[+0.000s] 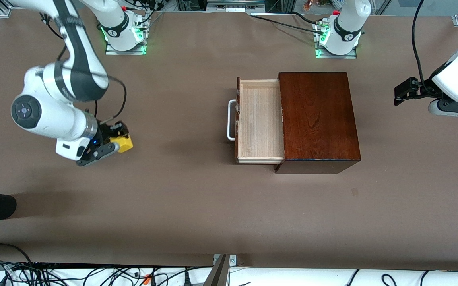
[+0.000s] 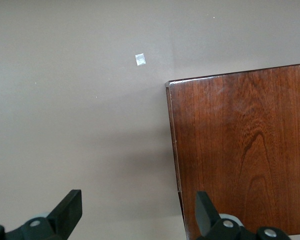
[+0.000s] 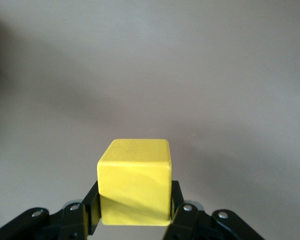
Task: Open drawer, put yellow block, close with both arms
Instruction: 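Carry the yellow cube with the right gripper over the open drawer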
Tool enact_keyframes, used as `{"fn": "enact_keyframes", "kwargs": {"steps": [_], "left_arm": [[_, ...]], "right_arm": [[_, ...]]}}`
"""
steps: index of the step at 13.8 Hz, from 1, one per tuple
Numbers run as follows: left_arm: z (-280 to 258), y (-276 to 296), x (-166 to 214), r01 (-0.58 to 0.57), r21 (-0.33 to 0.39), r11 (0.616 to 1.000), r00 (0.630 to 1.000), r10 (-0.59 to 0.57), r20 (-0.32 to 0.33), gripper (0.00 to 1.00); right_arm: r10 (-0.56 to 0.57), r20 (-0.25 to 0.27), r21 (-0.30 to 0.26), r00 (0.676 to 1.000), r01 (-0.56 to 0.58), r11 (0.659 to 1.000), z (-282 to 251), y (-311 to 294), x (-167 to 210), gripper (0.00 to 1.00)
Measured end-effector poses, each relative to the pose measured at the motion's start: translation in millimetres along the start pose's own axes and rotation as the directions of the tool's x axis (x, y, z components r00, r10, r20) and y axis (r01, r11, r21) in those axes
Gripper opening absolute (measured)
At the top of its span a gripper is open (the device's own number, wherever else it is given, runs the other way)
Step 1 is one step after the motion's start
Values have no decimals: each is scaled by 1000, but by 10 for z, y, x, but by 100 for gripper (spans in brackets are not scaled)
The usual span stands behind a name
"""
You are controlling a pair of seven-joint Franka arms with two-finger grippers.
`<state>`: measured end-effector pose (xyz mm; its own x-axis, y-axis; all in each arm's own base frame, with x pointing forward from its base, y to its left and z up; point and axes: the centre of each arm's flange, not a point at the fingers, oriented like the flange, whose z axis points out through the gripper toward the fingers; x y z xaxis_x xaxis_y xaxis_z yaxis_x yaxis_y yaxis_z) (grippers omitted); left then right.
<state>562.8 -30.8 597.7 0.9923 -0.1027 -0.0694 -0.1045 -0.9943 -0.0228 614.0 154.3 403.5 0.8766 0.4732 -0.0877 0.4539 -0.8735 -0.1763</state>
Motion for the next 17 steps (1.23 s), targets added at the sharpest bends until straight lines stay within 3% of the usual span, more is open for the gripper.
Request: {"fn": "enact_keyframes", "kwargs": {"steps": [5, 11, 15, 17], "left_arm": [[-24, 10, -38, -2, -1, 1000, 1000, 2, 9, 100], [-28, 48, -49, -7, -14, 1000, 1000, 7, 14, 100], [-46, 57, -67, -18, -18, 1000, 1000, 18, 16, 100], [-55, 56, -75, -21, -18, 1000, 1000, 21, 16, 100]], "right_arm": [[-238, -19, -54, 971, 237, 970, -410, -1333, 306, 56], [-480, -11, -144, 877, 474, 869, -270, -3423, 301, 56], [-561, -3, -154, 828, 554, 818, 0, -4113, 362, 56], [-620, 33, -200, 784, 613, 765, 251, -4496, 310, 56]]}}
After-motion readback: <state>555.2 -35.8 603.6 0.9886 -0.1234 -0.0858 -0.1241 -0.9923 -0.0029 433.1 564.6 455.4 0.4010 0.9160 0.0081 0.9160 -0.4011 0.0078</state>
